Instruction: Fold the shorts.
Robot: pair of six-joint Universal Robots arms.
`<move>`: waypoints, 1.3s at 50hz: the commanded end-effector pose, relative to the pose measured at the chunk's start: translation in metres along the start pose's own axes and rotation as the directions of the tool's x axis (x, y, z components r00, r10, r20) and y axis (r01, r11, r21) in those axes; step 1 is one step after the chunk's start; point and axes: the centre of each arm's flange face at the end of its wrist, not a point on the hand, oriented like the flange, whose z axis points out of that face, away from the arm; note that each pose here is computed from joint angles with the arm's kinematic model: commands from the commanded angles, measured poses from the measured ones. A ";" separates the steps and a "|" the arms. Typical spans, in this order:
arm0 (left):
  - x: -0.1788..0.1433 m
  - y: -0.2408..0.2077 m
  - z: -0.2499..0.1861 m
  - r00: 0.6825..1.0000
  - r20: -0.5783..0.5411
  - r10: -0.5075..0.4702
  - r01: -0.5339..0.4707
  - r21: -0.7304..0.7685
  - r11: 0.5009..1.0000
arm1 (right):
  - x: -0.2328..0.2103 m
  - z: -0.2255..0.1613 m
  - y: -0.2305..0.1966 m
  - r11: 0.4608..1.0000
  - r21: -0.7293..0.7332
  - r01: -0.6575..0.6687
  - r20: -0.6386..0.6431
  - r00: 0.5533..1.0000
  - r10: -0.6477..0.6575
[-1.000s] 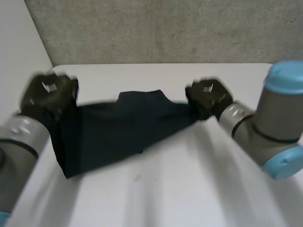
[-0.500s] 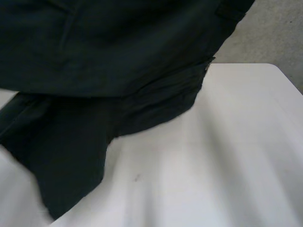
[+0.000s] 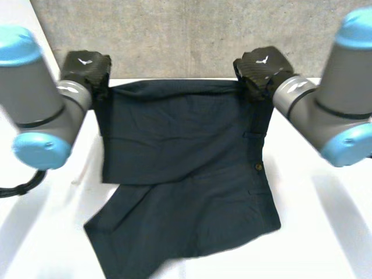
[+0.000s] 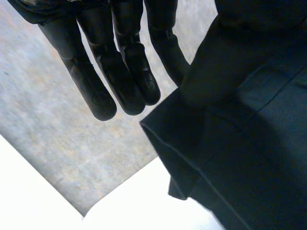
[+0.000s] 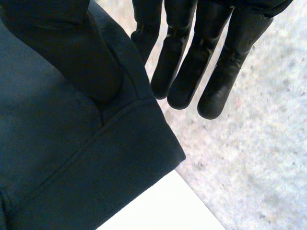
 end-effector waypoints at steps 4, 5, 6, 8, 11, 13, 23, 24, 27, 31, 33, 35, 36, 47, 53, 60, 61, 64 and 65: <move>0.011 0.021 0.096 0.994 0.113 0.008 -0.024 0.147 0.989 | -0.001 0.083 0.047 0.975 0.208 0.083 -0.191 0.981 -0.043; 0.012 0.021 0.098 0.994 0.113 0.008 -0.026 0.155 0.988 | -0.001 0.087 0.049 0.969 0.229 0.089 -0.187 0.981 -0.046; 0.013 0.021 0.100 0.994 0.111 0.007 -0.025 0.166 0.986 | -0.008 0.093 0.056 0.964 0.250 0.096 -0.151 0.987 -0.059; 0.022 0.022 0.103 0.996 0.090 0.008 -0.025 0.190 0.981 | -0.016 0.095 0.063 0.964 0.250 0.091 -0.095 0.993 -0.069; 0.031 0.025 0.101 0.998 0.057 0.014 -0.024 0.189 0.982 | -0.021 0.095 0.070 0.976 0.206 0.068 -0.048 0.997 -0.060; 0.036 0.027 0.099 0.999 0.048 0.016 -0.024 0.174 0.984 | -0.018 0.090 0.072 0.987 0.150 0.059 -0.066 0.997 -0.049; 0.035 0.029 0.023 0.996 -0.081 0.037 -0.046 -0.114 0.992 | -0.005 0.018 0.051 0.995 -0.095 0.018 -0.051 0.998 -0.023; 0.032 0.028 0.003 0.995 -0.098 0.033 -0.048 -0.155 0.987 | -0.006 0.002 0.050 0.991 -0.137 0.010 -0.021 1.000 -0.013; 0.030 0.028 -0.031 0.992 -0.123 0.015 -0.040 -0.200 0.979 | -0.014 -0.033 0.053 0.975 -0.224 -0.007 0.061 0.998 0.021; 0.035 0.029 -0.100 0.983 -0.173 -0.069 0.018 -0.277 0.961 | -0.027 -0.063 0.069 0.948 -0.316 -0.030 0.150 0.985 0.081; 0.037 0.028 -0.120 0.978 -0.187 -0.094 0.036 -0.289 0.957 | -0.033 -0.078 0.082 0.930 -0.366 -0.040 0.175 0.978 0.111; 0.039 0.032 -0.146 0.971 -0.204 -0.128 0.059 -0.313 0.948 | -0.037 -0.087 0.088 0.921 -0.386 -0.046 0.185 0.975 0.126; 0.039 0.034 -0.153 0.969 -0.206 -0.137 0.064 -0.326 0.943 | -0.038 -0.091 0.091 0.918 -0.393 -0.049 0.187 0.973 0.132; 0.051 0.075 -0.230 0.944 -0.268 -0.194 0.047 -0.470 0.881 | -0.057 -0.113 0.136 0.928 -0.367 -0.065 0.177 0.975 0.138; 0.052 0.083 -0.230 0.946 -0.232 -0.226 0.092 -0.474 0.876 | -0.059 -0.112 0.140 0.935 -0.351 -0.053 0.180 0.976 0.123; 0.055 0.085 -0.230 0.951 -0.222 -0.216 0.088 -0.475 0.876 | -0.063 -0.108 0.148 0.940 -0.340 -0.042 0.196 0.974 0.115; 0.056 0.086 -0.230 0.950 -0.227 -0.215 0.085 -0.476 0.875 | -0.063 -0.107 0.148 0.943 -0.329 -0.041 0.193 0.975 0.110; 0.062 0.088 -0.235 0.945 -0.254 -0.208 0.061 -0.484 0.873 | -0.063 -0.106 0.148 0.947 -0.320 -0.039 0.190 0.976 0.105; 0.065 0.089 -0.236 0.943 -0.264 -0.205 0.053 -0.486 0.872 | -0.063 -0.107 0.148 0.947 -0.320 -0.039 0.190 0.976 0.105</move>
